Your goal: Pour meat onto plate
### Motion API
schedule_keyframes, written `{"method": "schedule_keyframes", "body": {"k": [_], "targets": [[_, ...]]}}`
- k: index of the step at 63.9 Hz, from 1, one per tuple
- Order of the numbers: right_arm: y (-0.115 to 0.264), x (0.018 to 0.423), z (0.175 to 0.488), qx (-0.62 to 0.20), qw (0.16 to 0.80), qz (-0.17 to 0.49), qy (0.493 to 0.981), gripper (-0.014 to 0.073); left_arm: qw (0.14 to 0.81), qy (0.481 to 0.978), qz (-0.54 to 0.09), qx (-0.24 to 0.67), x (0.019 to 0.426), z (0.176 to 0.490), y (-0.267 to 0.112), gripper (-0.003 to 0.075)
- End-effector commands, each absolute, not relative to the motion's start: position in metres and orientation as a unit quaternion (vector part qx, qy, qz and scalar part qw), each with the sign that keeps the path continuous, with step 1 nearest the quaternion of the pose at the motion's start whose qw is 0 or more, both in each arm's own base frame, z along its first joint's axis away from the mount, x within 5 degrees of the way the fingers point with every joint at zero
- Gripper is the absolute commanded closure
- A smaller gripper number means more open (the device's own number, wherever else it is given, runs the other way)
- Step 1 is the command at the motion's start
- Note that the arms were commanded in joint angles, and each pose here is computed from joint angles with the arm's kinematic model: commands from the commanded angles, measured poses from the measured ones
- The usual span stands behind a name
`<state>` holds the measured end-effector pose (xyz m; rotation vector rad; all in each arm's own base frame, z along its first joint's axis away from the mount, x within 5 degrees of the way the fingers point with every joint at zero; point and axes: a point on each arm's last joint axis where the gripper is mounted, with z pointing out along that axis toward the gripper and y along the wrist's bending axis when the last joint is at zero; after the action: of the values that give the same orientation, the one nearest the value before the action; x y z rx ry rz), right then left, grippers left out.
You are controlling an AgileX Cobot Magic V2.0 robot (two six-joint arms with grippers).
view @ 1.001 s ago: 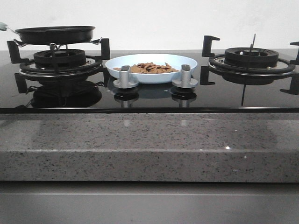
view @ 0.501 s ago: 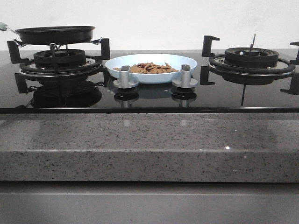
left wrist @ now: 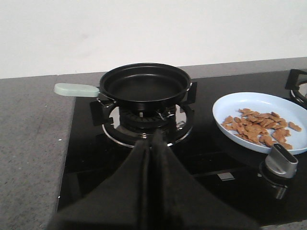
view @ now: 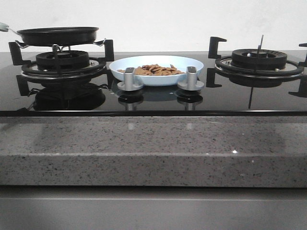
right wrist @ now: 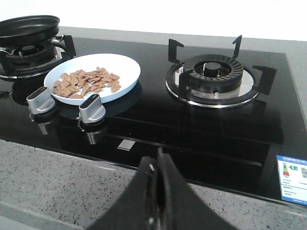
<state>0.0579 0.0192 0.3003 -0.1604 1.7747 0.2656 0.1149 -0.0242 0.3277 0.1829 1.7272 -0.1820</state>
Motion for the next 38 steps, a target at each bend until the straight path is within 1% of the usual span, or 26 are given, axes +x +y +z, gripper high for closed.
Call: {"method": "schedule_keyframes", "body": {"k": [1,7,20,38], "targets": [[0.018,0.059,0.315,-0.061,0.661,0.113,0.740,0.0655,0.679,0.728,-0.076,0.055,0.110,0.341,-0.020,0.0741],[0.018,0.059,0.315,-0.061,0.661,0.113,0.740,0.0655,0.686,0.722,-0.062,0.058,0.101,0.336,-0.017,0.0741],[0.018,0.059,0.315,-0.061,0.661,0.113,0.740,0.0655,0.706,0.704,-0.057,0.049,0.073,0.309,-0.011,0.0741],[0.018,0.059,0.315,-0.061,0.661,0.113,0.740,0.0655,0.717,0.697,0.001,-0.006,0.050,0.246,0.000,0.0741]]}}
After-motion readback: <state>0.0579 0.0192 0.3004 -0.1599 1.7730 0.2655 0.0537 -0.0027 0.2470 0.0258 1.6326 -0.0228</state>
